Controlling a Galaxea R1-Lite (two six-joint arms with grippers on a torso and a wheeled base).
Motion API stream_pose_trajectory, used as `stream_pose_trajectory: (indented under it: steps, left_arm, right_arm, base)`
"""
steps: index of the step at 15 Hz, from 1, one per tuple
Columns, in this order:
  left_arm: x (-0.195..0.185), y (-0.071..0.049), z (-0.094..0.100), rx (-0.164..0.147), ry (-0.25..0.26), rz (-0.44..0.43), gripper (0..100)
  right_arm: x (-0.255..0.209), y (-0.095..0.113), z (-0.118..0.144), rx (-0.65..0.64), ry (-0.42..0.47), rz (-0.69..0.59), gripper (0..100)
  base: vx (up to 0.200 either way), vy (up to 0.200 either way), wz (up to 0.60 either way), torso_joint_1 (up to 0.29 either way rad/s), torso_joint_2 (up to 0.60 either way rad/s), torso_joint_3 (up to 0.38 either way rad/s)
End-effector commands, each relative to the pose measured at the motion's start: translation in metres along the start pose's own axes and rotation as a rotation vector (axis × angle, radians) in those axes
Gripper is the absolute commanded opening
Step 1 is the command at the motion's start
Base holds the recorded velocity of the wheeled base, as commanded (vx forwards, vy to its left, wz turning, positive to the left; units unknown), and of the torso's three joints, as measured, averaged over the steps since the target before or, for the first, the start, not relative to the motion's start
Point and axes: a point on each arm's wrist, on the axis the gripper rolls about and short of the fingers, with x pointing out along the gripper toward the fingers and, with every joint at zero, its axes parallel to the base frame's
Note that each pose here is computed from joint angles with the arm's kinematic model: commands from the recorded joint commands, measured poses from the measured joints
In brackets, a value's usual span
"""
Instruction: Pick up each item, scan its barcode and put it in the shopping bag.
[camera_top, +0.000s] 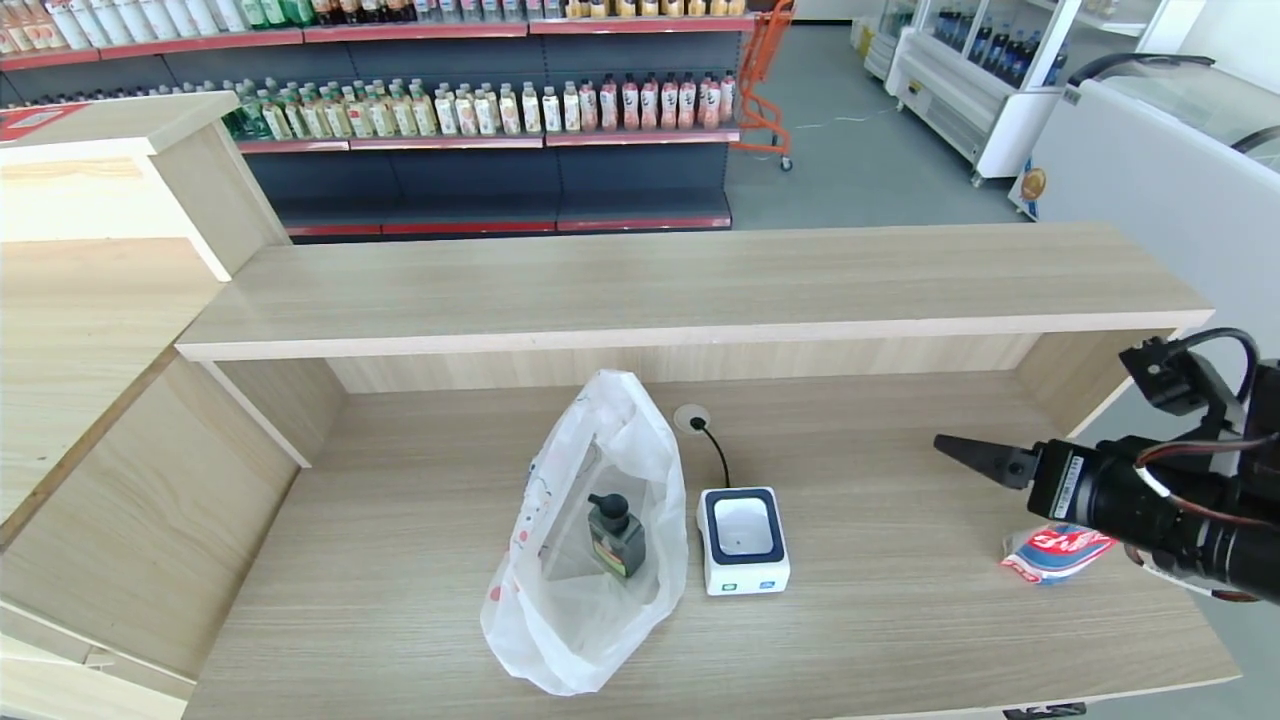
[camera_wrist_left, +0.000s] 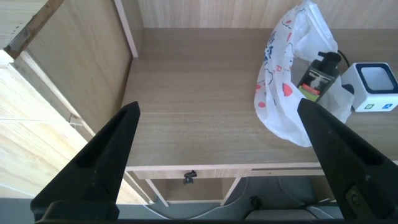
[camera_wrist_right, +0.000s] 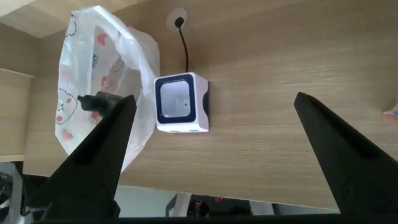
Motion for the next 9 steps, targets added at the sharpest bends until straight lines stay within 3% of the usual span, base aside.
stream_pose_trajectory:
  steps: [1,5,9]
  left_arm:
    - [0.000,0.000,0.000,0.000,-0.001,0.000,100]
    - [0.000,0.000,0.000,0.000,-0.001,0.000,100]
    - [0.000,0.000,0.000,-0.003,-0.002,0.000,100]
  right_arm:
    - [-0.026,0.003,0.006,0.032,-0.032,-0.009,100]
    - [-0.037,-0.003,0.004,0.053,0.004,-0.056,100]
    - [-0.040,-0.004,0.009,0.062,0.005,-0.076,100]
  base:
    - [0.000,0.000,0.00,0.000,0.00,0.000]
    - [0.000,0.000,0.00,0.000,0.00,0.000]
    - [0.000,-0.200,0.00,0.002,0.00,0.001]
